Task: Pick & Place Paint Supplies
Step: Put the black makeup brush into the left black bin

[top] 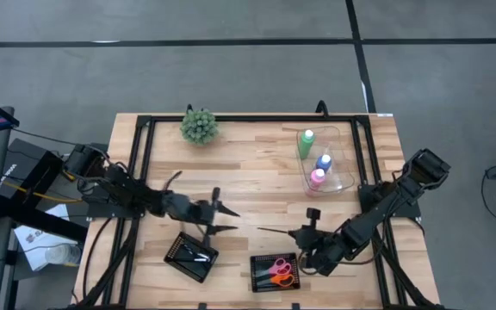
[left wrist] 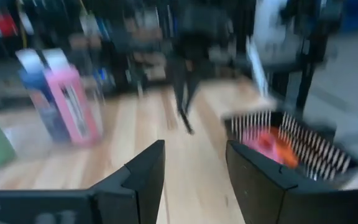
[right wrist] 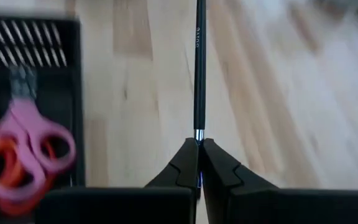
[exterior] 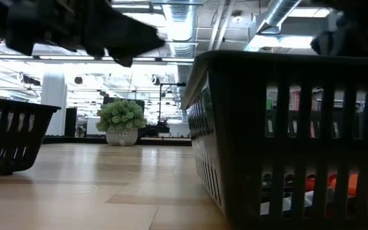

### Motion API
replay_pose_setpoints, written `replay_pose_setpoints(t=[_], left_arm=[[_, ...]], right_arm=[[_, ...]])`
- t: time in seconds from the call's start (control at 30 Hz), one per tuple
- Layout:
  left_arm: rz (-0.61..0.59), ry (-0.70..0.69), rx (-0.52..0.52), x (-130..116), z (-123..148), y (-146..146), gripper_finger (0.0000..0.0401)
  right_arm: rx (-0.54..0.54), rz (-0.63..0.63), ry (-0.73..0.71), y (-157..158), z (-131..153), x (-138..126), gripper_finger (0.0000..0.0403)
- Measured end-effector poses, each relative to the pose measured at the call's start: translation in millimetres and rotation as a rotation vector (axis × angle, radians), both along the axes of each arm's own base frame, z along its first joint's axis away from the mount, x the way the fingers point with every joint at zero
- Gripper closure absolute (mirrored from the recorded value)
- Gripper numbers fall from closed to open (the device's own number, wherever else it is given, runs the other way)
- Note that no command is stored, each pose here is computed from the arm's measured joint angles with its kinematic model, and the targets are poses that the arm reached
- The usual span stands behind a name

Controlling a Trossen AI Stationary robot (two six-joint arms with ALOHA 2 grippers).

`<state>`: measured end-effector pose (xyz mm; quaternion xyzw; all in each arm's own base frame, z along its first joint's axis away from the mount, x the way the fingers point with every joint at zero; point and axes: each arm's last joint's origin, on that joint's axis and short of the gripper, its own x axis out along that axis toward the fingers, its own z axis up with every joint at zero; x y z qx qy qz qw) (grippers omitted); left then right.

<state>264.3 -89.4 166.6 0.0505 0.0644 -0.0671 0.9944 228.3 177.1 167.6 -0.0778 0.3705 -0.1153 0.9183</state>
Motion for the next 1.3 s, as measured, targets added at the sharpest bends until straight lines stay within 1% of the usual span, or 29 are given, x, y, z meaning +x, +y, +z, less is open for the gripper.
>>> replay_pose_setpoints(t=[0.1,0.13,0.23,0.33,0.4,0.47,0.6,0.77,0.87,1.1,1.2,1.3], left_arm=[[0.002,-0.148,-0.057,-14.2,2.5,5.5,0.0238],[0.005,-0.177,-0.077,-17.0,2.9,7.4,0.0238],[0.010,-0.203,-0.103,-20.9,0.9,10.2,0.0238],[0.010,-0.228,-0.121,-21.2,3.4,10.3,0.0238],[0.001,-0.279,-0.138,-21.9,8.5,10.3,0.0236],[-0.030,-0.341,-0.133,-23.1,14.4,9.8,0.0232],[-0.096,-0.390,-0.108,-22.8,20.0,7.5,0.0222],[-0.110,-0.431,-0.097,-10.8,31.7,2.8,0.0212],[-0.113,-0.428,-0.076,-4.2,30.7,0.3,0.0208],[-0.117,-0.407,-0.066,6.3,24.2,-3.3,0.0203],[-0.117,-0.412,-0.066,9.3,25.2,-4.4,0.0211],[-0.115,-0.414,-0.066,11.0,26.4,-4.4,0.0234]], right_arm=[[-0.050,0.022,-0.097,1.8,6.5,9.0,0.0403],[-0.072,0.026,-0.130,1.6,9.2,12.6,0.0403],[-0.138,0.036,-0.234,1.8,19.0,23.5,0.0403],[-0.173,0.056,-0.326,1.6,30.5,34.4,0.0403],[-0.185,0.068,-0.377,1.0,37.3,40.1,0.0403],[-0.194,0.069,-0.419,0.5,40.3,46.4,0.0403],[-0.195,0.085,-0.474,0.9,38.0,57.6,0.0403],[-0.207,0.099,-0.524,1.0,30.0,70.0,0.0403],[-0.194,0.102,-0.556,-0.6,29.3,74.8,0.0403],[-0.166,0.127,-0.566,-11.1,28.4,83.7,0.0403],[-0.147,0.138,-0.579,-16.4,29.7,87.5,0.0403],[-0.128,0.147,-0.584,-19.5,29.9,89.7,0.0403]])
